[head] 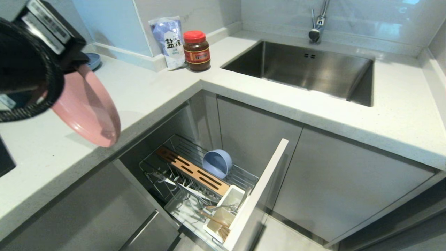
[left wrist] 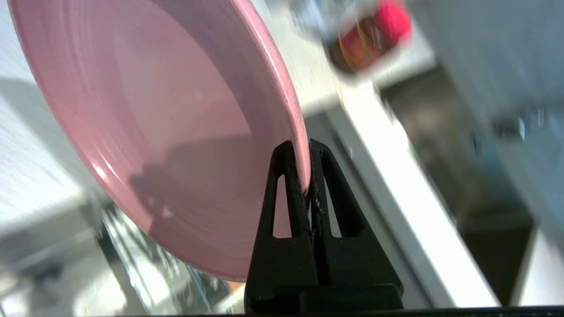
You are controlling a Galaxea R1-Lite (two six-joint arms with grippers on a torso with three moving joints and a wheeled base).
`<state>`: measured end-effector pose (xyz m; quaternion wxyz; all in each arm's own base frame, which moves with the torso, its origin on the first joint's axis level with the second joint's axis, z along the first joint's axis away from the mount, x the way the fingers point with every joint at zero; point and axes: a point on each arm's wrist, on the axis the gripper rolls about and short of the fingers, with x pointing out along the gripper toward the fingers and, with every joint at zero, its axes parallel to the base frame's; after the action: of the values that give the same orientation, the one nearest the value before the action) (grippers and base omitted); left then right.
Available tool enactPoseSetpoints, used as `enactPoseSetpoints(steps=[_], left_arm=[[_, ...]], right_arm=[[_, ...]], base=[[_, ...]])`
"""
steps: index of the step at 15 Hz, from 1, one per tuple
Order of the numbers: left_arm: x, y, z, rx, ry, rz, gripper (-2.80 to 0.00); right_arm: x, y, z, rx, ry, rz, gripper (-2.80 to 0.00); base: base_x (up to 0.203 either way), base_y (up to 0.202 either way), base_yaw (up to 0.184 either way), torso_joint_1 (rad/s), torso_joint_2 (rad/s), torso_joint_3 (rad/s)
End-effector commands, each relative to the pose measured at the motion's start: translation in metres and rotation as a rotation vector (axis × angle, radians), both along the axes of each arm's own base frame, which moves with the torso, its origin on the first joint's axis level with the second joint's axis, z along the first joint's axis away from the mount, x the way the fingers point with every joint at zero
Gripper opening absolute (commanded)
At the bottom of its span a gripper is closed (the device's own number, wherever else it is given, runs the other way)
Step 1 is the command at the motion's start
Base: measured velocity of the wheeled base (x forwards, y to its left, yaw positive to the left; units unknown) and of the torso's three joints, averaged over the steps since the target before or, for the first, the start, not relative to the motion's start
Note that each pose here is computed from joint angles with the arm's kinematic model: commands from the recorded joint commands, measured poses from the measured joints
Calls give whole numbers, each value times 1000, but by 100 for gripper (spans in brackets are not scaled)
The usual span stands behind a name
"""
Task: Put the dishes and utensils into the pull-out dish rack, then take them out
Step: Take the plate out of the cupboard
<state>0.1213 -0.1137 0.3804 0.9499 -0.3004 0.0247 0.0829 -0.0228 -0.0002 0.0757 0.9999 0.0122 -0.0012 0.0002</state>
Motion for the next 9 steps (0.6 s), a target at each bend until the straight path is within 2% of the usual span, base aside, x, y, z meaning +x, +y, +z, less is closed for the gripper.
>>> enactPoseSetpoints(steps=[1,2,6,8,9], left_arm=[[-7,37,24,-34,-73,128,-280],[-8,48,30,-21,-86,170,-280],[-4,78,39,102,-78,321,-280],[-1,90,37,178,-33,315,-280],[-1,95,33,223,12,258,-280]], right_arm=[[0,0,0,0,-3,0,-280],[0,0,-1,0,-2,1,-280],[0,0,0,0,-3,1,-280],[0,0,0,0,-4,0,-280],[0,0,-1,0,-2,0,-280]], base=[[0,0,0,0,0,0],[0,0,0,0,0,0],[0,0,0,0,0,0],[0,0,0,0,0,0],[0,0,0,0,0,0]])
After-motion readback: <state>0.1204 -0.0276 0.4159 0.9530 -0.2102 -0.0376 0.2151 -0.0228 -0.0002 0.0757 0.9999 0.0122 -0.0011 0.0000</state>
